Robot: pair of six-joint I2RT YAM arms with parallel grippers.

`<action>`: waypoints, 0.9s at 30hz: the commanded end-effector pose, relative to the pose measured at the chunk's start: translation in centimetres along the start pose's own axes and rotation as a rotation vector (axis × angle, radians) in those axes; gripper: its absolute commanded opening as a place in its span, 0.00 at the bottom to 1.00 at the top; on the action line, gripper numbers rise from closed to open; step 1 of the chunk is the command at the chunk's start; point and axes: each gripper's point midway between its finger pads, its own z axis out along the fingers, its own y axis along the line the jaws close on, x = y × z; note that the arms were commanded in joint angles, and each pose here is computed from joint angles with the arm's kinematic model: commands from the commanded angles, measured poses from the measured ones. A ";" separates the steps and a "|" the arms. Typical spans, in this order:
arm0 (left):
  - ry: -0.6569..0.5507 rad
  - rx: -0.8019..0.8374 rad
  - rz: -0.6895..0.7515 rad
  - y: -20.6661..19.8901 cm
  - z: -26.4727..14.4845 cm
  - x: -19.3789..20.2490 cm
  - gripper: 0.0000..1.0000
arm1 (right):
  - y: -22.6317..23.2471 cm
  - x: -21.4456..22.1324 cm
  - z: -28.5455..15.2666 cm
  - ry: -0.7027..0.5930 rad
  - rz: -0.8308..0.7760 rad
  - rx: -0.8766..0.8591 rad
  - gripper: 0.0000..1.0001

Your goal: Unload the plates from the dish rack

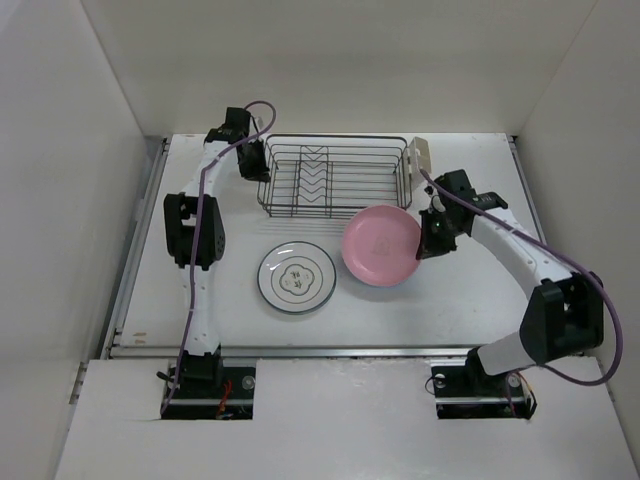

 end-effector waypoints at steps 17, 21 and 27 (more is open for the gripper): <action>0.078 -0.003 0.006 -2.5 -2.8 2.8 0.17 | -2.5 -3.3 1.8 -0.051 0.106 0.115 0.81; 0.041 0.009 0.035 -3.0 -3.6 1.6 0.25 | -1.6 -7.0 -3.3 -0.240 0.086 0.117 0.85; -0.044 0.012 0.072 -3.9 -6.3 -0.8 0.34 | -5.9 -12.1 -17.8 -0.798 0.295 0.414 1.00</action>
